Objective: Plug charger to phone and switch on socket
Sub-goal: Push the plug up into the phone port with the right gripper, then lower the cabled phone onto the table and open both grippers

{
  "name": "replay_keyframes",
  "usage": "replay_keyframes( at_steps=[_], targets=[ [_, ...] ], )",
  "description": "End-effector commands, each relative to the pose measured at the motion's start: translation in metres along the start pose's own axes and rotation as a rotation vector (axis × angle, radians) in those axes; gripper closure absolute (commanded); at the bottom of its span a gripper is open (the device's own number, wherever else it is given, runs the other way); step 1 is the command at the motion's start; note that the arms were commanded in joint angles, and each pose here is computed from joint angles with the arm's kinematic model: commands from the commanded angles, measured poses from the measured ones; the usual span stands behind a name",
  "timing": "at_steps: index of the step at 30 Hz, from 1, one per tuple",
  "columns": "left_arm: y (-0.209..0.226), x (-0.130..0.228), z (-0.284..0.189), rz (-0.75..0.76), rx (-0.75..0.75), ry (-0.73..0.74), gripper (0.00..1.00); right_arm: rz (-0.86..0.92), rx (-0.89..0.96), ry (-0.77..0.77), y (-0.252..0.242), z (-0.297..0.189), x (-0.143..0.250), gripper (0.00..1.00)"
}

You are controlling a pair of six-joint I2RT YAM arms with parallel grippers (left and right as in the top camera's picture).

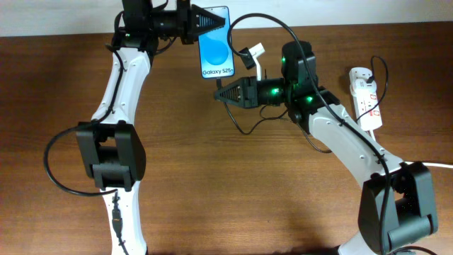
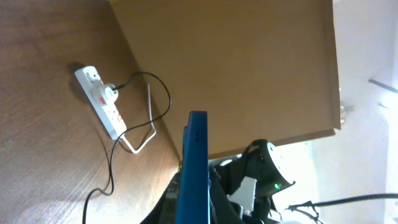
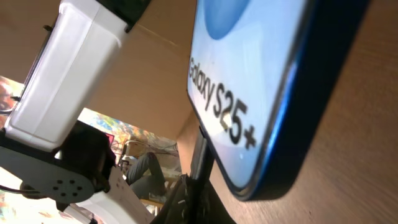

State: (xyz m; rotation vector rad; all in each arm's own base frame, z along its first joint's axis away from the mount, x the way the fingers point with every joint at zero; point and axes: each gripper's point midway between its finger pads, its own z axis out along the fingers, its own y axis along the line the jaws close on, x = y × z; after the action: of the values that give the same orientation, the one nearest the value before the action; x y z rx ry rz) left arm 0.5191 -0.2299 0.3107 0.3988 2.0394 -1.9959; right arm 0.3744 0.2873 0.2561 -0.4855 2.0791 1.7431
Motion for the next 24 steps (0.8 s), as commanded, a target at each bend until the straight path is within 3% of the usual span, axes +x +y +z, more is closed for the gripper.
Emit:
replay_keyframes(
  at_steps=[1, 9, 24],
  targets=[
    [-0.019, 0.015, 0.018, 0.06, 0.053, 0.085, 1.0, -0.052, 0.026, -0.087, 0.005, -0.002, -0.026, 0.96],
    [-0.015, 0.005, -0.008, 0.078, 0.035, 0.041, 1.0, -0.006, 0.087, -0.15, -0.014, -0.022, -0.039, 0.96],
    [-0.003, 0.017, -0.008, 0.047, 0.039, 0.058, 1.0, 0.01, 0.137, -0.225, -0.02, -0.025, -0.054, 0.96]
  ],
)
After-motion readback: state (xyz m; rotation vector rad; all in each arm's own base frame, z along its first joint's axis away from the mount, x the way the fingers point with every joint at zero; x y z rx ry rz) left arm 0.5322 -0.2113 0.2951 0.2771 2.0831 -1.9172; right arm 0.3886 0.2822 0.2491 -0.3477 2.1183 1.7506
